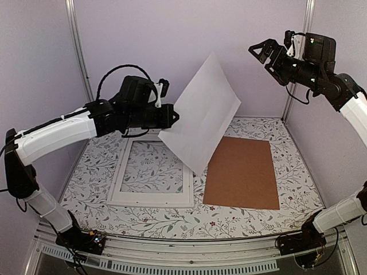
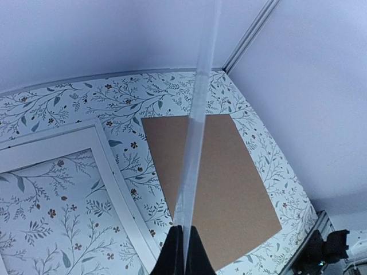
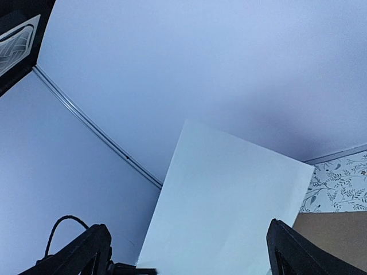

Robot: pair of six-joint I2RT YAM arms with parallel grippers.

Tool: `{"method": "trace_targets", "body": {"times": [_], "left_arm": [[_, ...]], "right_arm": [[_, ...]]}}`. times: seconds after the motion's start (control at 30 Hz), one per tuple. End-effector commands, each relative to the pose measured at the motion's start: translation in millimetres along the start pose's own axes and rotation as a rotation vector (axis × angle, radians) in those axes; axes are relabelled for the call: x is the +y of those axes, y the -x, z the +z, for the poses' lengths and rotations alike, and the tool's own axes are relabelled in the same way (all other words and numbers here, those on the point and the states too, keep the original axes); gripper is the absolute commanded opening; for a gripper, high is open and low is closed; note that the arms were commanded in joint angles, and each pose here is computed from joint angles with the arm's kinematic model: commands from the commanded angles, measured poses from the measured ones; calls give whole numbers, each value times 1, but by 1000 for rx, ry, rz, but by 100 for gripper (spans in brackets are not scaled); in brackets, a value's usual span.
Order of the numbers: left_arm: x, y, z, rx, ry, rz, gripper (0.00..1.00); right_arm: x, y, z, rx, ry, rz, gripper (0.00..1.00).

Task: Put the photo into the frame
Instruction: Place the photo on the mat board.

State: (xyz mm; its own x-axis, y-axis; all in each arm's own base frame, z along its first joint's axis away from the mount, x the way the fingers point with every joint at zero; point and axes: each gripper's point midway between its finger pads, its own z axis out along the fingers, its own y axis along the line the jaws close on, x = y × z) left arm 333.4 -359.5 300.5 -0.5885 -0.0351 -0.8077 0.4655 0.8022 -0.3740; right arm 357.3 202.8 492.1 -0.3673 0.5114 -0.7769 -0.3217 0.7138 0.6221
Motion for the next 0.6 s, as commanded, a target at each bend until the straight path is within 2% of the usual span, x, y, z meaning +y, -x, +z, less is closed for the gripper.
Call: {"method": "trace_targets", "body": {"times": [0.0, 0.27, 0.47, 0.57], "left_arm": [[3, 12, -41, -45, -141, -143, 0], [88, -58, -81, 3, -39, -391, 0], [141, -125, -78, 84, 8, -525, 0], [157, -143, -77, 113, 27, -554, 0]], "right_arm": [[-12, 1, -1, 7, -46, -34, 99], [-29, -34, 26, 126, -41, -17, 99], [-40, -58, 43, 190, -40, 0, 99], [-45, -68, 49, 219, -45, 6, 98]]}}
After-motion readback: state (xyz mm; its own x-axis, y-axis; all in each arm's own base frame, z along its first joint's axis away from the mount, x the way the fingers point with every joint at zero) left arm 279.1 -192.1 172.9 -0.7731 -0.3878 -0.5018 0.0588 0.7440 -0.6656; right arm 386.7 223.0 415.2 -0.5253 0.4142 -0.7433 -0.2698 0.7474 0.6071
